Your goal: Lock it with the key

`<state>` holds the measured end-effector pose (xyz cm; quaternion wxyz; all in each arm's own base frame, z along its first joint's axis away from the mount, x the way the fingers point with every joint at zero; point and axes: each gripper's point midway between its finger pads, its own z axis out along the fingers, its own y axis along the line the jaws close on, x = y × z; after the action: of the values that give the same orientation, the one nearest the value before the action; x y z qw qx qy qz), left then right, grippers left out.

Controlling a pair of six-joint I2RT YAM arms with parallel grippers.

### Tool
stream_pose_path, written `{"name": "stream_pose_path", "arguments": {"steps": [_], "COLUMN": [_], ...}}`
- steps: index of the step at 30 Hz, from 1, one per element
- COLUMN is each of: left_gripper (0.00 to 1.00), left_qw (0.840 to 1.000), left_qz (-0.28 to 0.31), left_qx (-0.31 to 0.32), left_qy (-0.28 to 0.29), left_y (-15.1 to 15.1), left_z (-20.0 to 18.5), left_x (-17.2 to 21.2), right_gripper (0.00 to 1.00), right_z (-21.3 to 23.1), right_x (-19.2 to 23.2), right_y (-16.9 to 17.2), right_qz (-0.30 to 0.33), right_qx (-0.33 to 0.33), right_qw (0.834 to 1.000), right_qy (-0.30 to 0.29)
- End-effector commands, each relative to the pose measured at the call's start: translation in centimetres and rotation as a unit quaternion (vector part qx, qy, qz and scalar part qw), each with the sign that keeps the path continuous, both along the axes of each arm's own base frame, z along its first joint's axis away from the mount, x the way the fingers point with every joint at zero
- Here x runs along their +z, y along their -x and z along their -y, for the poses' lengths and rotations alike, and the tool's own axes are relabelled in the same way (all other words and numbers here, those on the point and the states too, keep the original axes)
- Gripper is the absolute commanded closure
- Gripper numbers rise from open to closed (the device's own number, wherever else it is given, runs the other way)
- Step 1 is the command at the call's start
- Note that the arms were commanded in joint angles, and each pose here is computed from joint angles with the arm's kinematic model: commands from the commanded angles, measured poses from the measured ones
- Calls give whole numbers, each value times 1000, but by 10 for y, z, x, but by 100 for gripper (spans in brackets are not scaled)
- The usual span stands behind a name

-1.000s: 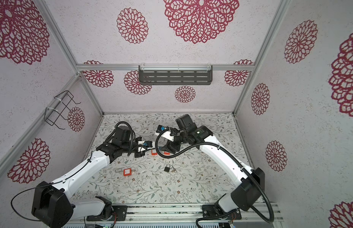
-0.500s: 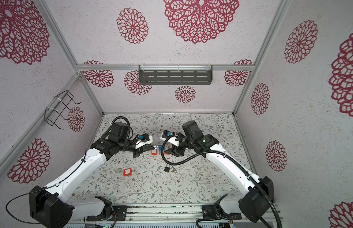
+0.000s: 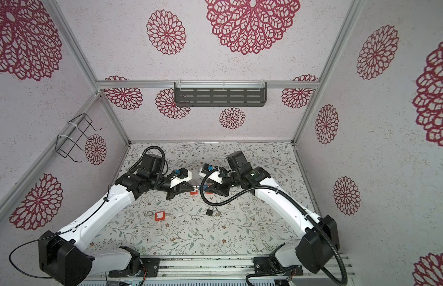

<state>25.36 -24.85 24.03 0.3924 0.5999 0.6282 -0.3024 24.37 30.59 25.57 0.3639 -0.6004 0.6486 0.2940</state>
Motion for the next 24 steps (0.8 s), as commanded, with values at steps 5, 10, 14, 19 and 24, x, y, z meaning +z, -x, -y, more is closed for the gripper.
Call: {"name": "stream_pose_path", "arguments": {"steps": [5,10,14,19,24], "left_gripper": [100,100,100,100,100], "left_qw": [1000,1000,1000,1000,999], "left_qz": [9,8,7,-3,-27], "left_qx": [-11,-10,-10,-11,-18], "left_qy": [18,20,20,24,27], "left_y": [0,-1,-1,0,4], "left_z": [5,7,8,12,17], "left_x": [13,14,14,15,12], "right_gripper": [72,83,87,93,99], "right_z": [-6,-5,-6,-7,-8], "right_x": [14,12,12,13,20], "right_y": [5,9,11,10,6], "right_qz": [-4,-11,-9,6,43], "right_qx": [32,44,51,56,52], "right_qw": [999,999,998,998,997], "right_qy": [-20,-16,-17,-22,-42]}}
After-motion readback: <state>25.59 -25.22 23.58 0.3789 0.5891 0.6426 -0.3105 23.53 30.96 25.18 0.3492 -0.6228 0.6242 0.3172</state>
